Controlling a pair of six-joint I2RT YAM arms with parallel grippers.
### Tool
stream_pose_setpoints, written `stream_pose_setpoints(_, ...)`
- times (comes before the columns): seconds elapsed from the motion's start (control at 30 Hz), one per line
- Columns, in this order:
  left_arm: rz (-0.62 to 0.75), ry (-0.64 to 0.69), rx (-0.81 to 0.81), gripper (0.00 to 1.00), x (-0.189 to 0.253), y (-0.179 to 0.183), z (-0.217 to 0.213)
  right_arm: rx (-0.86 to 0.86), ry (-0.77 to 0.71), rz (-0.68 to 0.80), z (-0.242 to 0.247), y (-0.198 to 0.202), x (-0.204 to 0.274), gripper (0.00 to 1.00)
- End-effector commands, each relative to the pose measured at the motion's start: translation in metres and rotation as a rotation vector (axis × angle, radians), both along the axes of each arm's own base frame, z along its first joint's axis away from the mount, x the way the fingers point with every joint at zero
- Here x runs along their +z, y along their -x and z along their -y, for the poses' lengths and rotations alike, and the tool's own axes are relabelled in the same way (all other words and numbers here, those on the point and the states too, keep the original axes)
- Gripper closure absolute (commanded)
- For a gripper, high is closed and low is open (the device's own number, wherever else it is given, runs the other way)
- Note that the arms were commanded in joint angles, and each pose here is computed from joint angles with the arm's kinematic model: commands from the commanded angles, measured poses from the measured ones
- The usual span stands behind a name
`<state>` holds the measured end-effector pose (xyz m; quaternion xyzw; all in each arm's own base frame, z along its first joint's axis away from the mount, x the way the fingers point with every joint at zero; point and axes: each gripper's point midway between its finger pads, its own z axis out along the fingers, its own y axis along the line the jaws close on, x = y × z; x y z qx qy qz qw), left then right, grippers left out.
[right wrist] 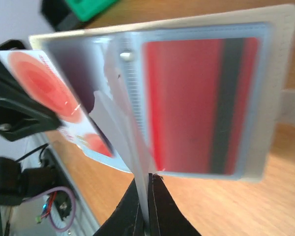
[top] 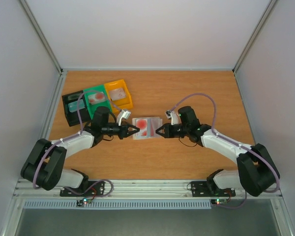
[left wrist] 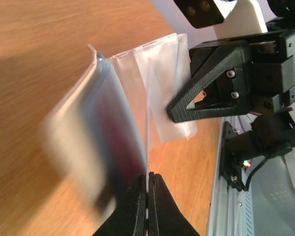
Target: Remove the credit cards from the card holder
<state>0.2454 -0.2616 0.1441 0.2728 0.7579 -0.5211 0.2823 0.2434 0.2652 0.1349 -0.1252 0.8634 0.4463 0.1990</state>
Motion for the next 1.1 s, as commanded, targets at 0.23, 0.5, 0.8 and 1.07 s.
stream_pose_setpoints(0.23, -0.100, -0.083, -0.041, 1.00, -0.024, 0.010, -0.017, -0.086, 0.114, -0.235, 0.015, -0.012, -0.068, 0.99)
stream_pose_setpoints(0.5, 0.126, -0.055, -0.171, 1.00, 0.021, 0.016, -0.012, -0.296, 0.343, -0.419, 0.075, -0.010, -0.097, 0.82)
stream_pose_setpoints(0.8, 0.444, -0.122, -0.354, 1.00, 0.037, 0.040, -0.015, -0.244, 0.410, -0.055, 0.099, -0.001, 0.012, 0.41)
stream_pose_setpoints(1.07, 0.583, -0.162, -0.598, 1.00, 0.034, 0.088, -0.010, 0.389, 0.210, 0.422, -0.017, 0.063, 0.114, 0.02)
